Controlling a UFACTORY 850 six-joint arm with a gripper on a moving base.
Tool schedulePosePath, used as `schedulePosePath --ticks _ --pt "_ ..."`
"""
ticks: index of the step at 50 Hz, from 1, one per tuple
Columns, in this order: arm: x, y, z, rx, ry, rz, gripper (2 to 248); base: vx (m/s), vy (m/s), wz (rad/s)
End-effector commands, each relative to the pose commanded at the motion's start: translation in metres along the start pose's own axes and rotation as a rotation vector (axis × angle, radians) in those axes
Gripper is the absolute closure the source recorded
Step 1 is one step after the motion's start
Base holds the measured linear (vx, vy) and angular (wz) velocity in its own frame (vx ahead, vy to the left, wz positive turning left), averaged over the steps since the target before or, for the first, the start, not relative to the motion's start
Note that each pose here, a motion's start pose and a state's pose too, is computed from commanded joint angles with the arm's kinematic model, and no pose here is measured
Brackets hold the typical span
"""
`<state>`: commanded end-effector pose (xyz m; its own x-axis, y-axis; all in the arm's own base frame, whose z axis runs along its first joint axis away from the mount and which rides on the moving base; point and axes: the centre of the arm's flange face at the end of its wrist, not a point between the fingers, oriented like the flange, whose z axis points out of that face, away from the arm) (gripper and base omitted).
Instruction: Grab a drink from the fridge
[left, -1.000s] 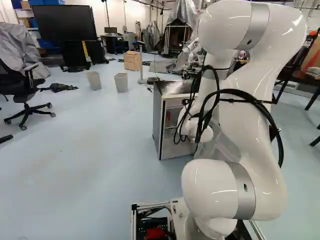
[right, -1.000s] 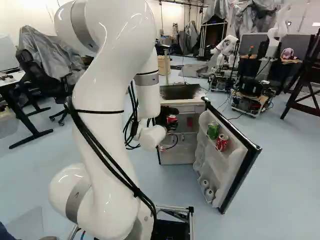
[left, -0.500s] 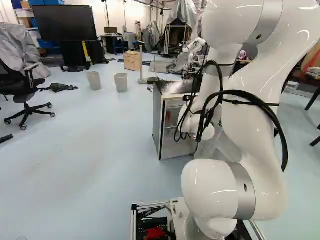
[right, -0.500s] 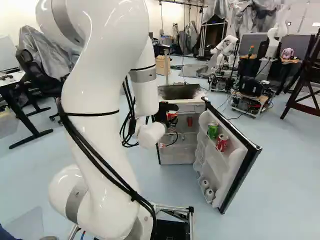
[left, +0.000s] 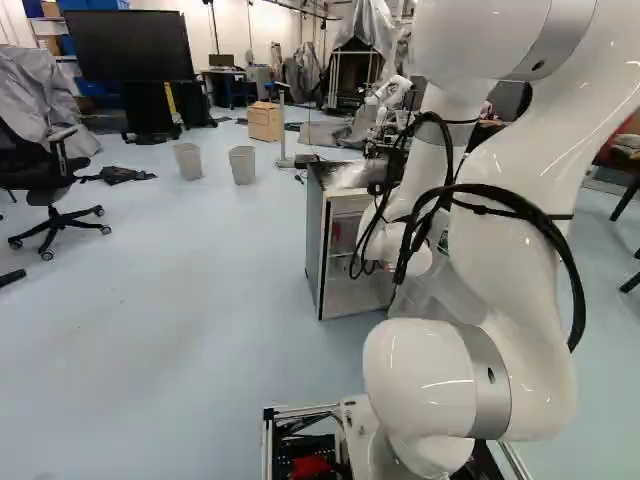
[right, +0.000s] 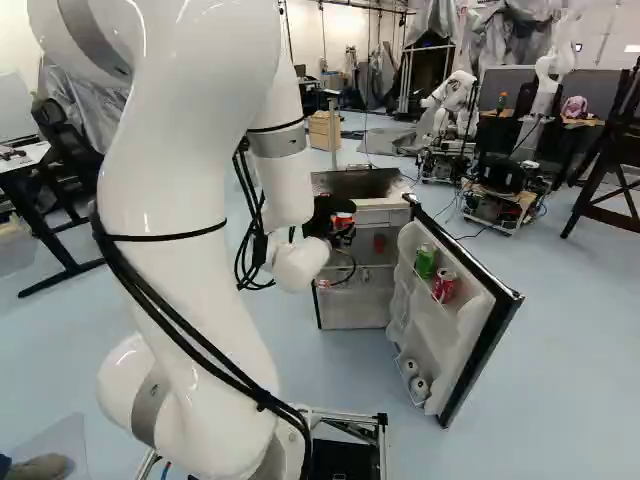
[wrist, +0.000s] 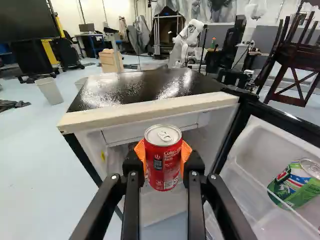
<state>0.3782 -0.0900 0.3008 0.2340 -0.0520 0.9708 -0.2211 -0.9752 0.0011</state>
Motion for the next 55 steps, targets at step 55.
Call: schedulePosePath --ticks 55 --pt "0.047 0.000 -0.016 0.000 0.080 -0.002 161 0.000 0.000 0.000"
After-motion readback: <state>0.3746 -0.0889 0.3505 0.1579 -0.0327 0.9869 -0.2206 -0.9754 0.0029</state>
